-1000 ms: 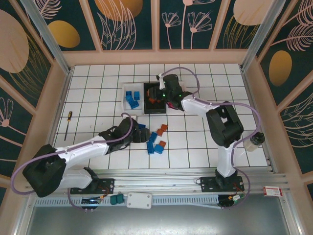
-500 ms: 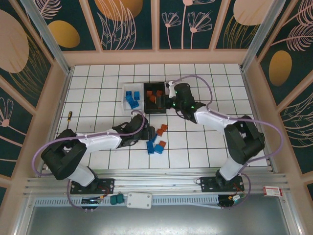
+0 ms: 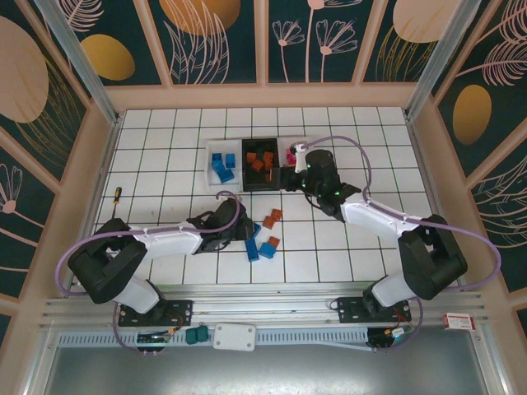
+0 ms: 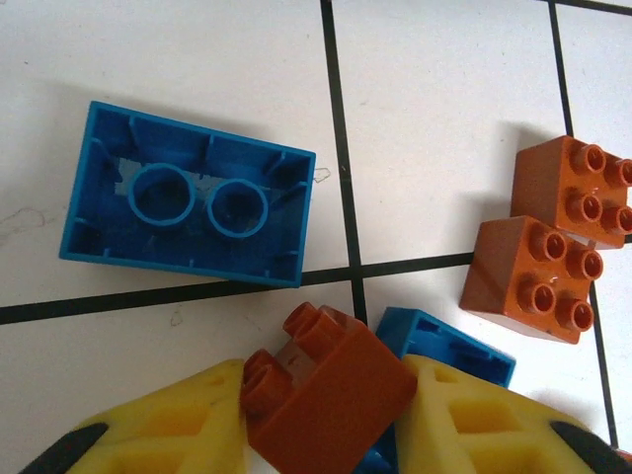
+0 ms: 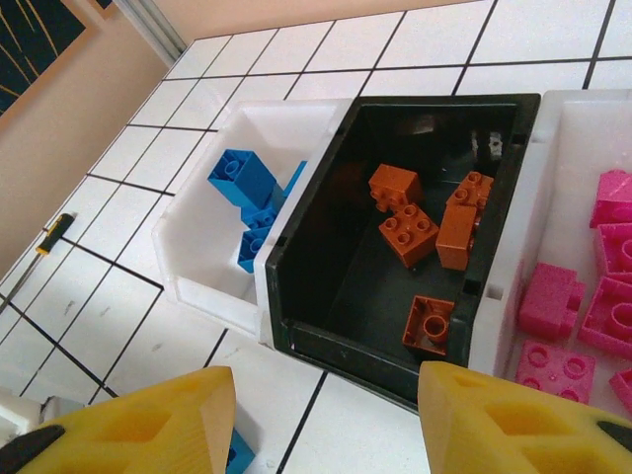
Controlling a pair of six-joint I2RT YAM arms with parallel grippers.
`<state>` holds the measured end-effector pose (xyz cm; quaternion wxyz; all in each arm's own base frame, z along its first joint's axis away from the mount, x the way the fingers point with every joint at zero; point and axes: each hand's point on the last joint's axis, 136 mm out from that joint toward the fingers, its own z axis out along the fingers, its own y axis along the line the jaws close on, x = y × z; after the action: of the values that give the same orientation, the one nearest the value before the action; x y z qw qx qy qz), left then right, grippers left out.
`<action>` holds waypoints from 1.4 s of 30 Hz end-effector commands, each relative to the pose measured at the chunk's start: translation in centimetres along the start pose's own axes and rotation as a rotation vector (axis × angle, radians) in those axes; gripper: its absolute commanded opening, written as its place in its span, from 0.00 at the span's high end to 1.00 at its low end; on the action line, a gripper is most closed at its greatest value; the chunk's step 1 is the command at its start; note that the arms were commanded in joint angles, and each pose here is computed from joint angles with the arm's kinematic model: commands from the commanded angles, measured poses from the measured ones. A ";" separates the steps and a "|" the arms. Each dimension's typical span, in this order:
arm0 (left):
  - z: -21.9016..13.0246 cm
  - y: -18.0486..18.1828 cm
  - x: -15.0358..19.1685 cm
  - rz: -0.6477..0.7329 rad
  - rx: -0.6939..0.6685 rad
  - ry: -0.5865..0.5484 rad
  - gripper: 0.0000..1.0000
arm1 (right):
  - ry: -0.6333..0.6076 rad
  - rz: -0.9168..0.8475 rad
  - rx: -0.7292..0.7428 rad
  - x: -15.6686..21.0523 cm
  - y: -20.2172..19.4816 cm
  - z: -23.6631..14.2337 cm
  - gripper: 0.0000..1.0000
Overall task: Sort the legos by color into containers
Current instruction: Pick up the lego from the middle-left of the table, then place the lego in the container.
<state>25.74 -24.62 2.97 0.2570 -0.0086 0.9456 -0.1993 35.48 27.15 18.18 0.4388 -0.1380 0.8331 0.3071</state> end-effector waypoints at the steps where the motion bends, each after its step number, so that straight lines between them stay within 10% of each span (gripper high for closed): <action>1: -0.8 0.2 -0.8 -0.014 -0.013 -0.043 0.70 | -0.043 0.008 0.003 -0.7 0.3 -1.0 0.47; 12: -4.7 -4.9 -11.3 0.055 0.030 -0.237 0.75 | 0.006 0.062 0.004 3.9 -0.5 -4.1 0.48; 23: 3.0 -6.6 -21.3 0.070 -0.062 -0.270 0.73 | 0.107 0.090 0.015 10.3 -0.4 -5.5 0.45; 34: -0.7 -10.5 -25.6 0.037 0.092 -0.352 0.16 | 0.088 0.193 0.042 12.1 0.0 -2.6 0.39; 42: -9.0 -10.5 -21.7 0.003 0.232 -0.431 0.01 | 0.063 0.268 0.143 11.2 -1.9 0.8 0.39</action>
<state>41.32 -28.48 24.00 0.4480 -0.0158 0.8512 -0.2730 27.75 26.01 5.80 0.3351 -0.0453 0.8969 0.2851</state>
